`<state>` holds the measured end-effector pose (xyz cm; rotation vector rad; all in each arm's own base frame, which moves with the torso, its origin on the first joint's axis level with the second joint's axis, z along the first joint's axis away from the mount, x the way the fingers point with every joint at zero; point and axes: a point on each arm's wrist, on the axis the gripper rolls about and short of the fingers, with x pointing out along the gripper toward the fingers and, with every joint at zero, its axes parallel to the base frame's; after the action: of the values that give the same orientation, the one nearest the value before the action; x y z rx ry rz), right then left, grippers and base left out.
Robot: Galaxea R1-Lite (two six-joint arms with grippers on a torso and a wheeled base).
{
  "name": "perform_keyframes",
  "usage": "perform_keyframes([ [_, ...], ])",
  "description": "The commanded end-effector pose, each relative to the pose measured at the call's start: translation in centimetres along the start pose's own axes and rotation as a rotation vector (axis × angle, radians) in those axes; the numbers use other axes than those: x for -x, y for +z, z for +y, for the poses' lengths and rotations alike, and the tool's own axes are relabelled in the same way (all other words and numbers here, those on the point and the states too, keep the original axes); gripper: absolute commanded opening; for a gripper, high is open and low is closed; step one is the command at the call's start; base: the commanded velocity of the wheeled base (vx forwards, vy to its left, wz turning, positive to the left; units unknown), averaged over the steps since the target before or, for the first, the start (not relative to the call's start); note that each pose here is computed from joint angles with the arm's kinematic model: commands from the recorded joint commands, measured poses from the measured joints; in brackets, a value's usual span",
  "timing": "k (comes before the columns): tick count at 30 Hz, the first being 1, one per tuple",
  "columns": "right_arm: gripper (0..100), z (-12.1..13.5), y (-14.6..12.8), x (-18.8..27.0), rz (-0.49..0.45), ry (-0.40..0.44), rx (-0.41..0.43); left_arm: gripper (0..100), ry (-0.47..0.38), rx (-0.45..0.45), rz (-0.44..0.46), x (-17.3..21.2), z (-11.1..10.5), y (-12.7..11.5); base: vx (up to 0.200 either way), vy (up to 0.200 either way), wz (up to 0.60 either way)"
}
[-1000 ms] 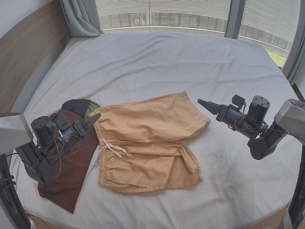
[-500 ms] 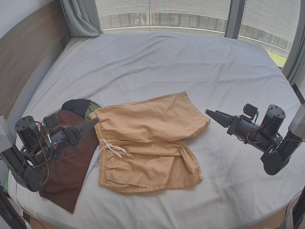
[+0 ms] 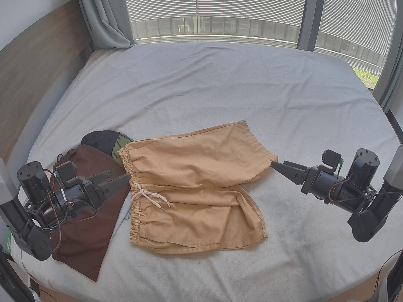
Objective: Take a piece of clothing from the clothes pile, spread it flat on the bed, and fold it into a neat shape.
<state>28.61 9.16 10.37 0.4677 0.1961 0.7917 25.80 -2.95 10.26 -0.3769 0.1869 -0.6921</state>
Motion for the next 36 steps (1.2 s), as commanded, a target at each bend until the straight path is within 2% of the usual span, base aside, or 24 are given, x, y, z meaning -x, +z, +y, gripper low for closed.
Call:
perform_keyframes([
  [1, 100, 0.0, -0.4, 0.2, 0.015, -0.004, -0.009, 100, 0.005, 0.007, 0.011, 0.2, 0.0, -0.3, 0.0, 0.0, 0.0],
  [12, 100, 0.0, -1.0, 0.4, 0.04, -0.008, -0.018, 100, 0.01, -0.04, 0.05, 0.3, 0.4, -1.3, 0.0, 0.0, 0.0],
  [15, 100, -0.9, -2.3, 0.2, 0.082, -0.036, -0.045, 100, 0.011, -0.075, 0.079, 0.3, 0.8, -2.0, 0.0, 0.0, 0.0],
  [18, 100, -1.3, -3.1, 0.4, 0.113, -0.043, -0.028, 100, 0.008, -0.103, 0.086, 0.4, 0.8, -2.1, 0.0, 0.0, 0.0],
  [20, 100, -1.3, -3.3, 0.5, 0.126, -0.034, -0.009, 100, 0.007, -0.106, 0.087, 0.4, 0.8, -2.2, 0.0, 0.0, 0.0],
  [26, 100, -1.3, -3.7, 0.8, 0.144, -0.038, -0.023, 100, 0.009, -0.099, 0.098, 0.7, 0.7, -2.4, 0.0, 0.0, 0.0],
  [33, 100, -3.3, -7.2, 1.1, 0.262, -0.097, -0.05, 100, 0.008, -0.095, 0.106, 0.7, 0.6, -2.6, 0.0, 0.0, 0.0],
  [36, 100, -3.6, -7.9, 1.1, 0.284, -0.102, -0.05, 100, 0.01, -0.096, 0.104, 0.7, 0.7, -2.6, 0.0, 0.0, 0.0],
])
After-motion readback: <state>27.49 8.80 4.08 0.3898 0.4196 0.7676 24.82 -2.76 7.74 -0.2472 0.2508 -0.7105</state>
